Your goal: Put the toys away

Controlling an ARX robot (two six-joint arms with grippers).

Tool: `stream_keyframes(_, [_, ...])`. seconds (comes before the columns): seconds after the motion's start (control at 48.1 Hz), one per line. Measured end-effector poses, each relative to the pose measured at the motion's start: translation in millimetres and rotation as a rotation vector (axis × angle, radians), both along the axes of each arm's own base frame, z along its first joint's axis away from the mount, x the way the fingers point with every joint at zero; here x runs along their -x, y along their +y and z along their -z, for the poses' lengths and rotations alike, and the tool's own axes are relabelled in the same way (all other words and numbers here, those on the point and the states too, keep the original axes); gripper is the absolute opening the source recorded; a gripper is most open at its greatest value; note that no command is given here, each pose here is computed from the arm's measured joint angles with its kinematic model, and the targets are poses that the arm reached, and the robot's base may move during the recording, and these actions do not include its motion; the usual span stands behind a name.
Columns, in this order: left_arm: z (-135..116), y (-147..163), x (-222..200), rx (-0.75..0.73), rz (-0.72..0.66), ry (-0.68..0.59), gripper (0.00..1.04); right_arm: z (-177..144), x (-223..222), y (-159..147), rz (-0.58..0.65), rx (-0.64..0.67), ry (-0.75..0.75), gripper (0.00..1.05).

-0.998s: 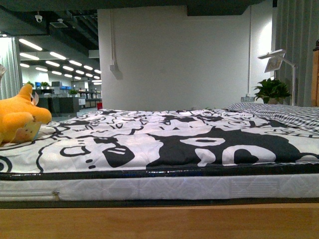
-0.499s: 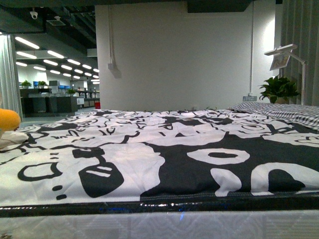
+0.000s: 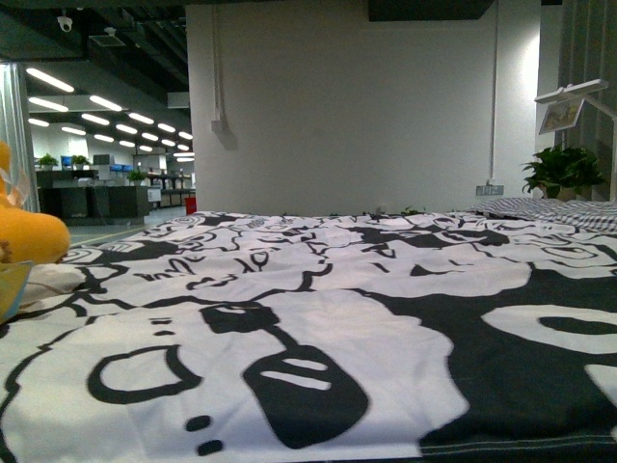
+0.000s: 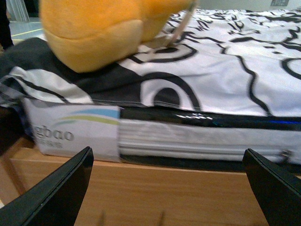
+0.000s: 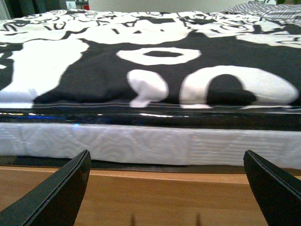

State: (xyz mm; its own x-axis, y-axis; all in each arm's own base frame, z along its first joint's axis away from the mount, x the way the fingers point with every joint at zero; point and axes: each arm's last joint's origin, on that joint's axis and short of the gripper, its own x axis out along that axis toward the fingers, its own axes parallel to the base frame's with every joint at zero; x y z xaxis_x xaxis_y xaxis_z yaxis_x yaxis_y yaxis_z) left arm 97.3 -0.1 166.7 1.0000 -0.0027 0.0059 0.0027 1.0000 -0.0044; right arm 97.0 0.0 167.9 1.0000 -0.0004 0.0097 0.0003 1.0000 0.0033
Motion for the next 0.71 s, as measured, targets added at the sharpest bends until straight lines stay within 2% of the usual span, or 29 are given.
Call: stream_keyframes(0.707, [-0.1, 0.1, 0.2, 0.000, -0.003, -0.001, 0.98, 0.0, 0.0, 0.1, -0.006, 0.000, 0.000, 0.98])
